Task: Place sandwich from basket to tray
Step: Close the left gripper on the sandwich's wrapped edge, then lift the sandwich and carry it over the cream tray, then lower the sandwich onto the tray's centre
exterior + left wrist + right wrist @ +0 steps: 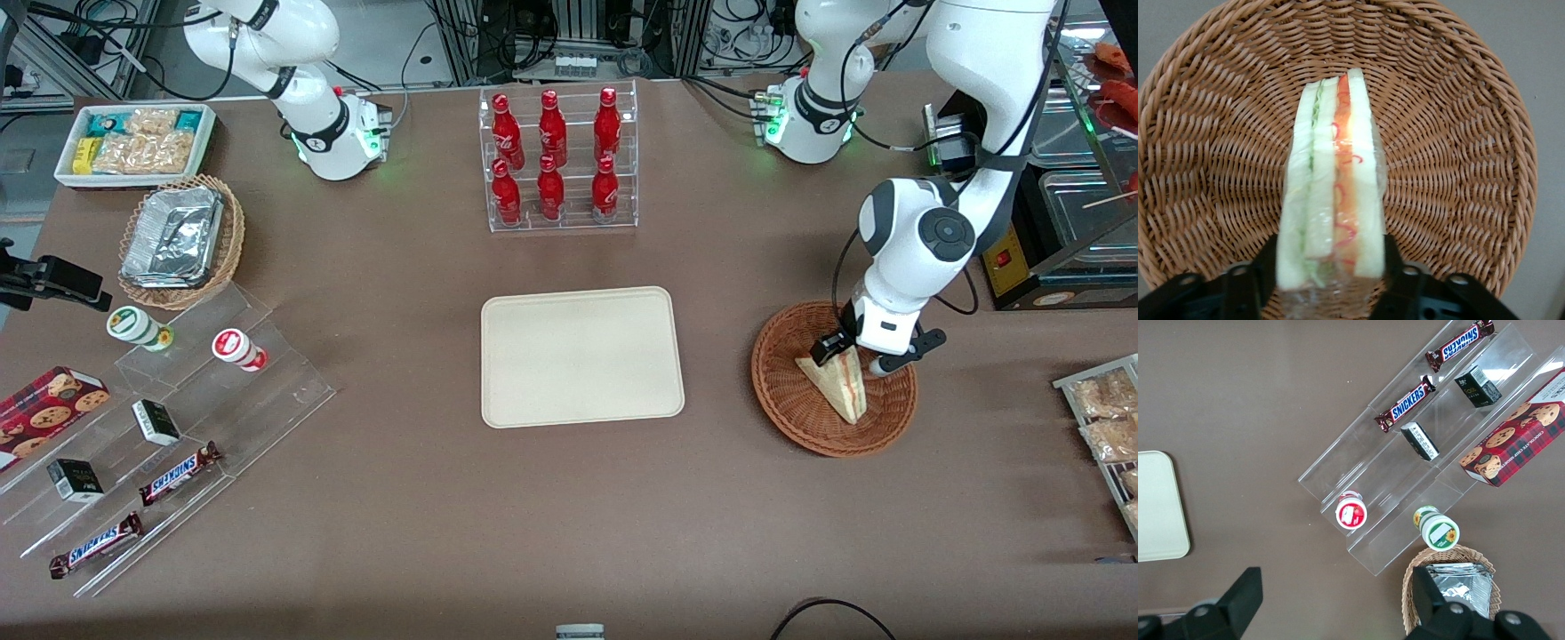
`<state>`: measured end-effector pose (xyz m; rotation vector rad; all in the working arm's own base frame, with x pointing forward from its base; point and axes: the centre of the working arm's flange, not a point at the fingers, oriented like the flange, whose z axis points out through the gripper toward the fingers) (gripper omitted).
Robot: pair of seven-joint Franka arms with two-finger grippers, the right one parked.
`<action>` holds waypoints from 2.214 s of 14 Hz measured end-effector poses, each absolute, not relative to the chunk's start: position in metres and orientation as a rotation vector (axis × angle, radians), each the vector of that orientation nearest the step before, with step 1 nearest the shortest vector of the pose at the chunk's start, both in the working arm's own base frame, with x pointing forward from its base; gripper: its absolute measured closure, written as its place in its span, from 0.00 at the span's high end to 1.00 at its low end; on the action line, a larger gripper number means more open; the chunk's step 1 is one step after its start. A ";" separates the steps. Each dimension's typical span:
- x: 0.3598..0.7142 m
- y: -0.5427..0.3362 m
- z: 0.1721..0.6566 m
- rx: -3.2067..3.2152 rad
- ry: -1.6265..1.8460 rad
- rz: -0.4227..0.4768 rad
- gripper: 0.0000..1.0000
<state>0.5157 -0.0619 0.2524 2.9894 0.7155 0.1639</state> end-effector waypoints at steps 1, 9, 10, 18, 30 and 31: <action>0.517 -0.062 0.253 2.988 0.716 0.169 0.51; 0.536 -0.063 0.293 2.978 0.713 0.224 0.14; 0.540 -0.064 0.315 2.994 0.713 0.188 0.14; 0.549 -0.196 0.510 3.020 0.726 0.129 0.14; 0.493 -0.498 0.353 3.143 0.128 0.039 0.14; 0.488 -0.510 0.334 3.138 0.116 0.043 0.14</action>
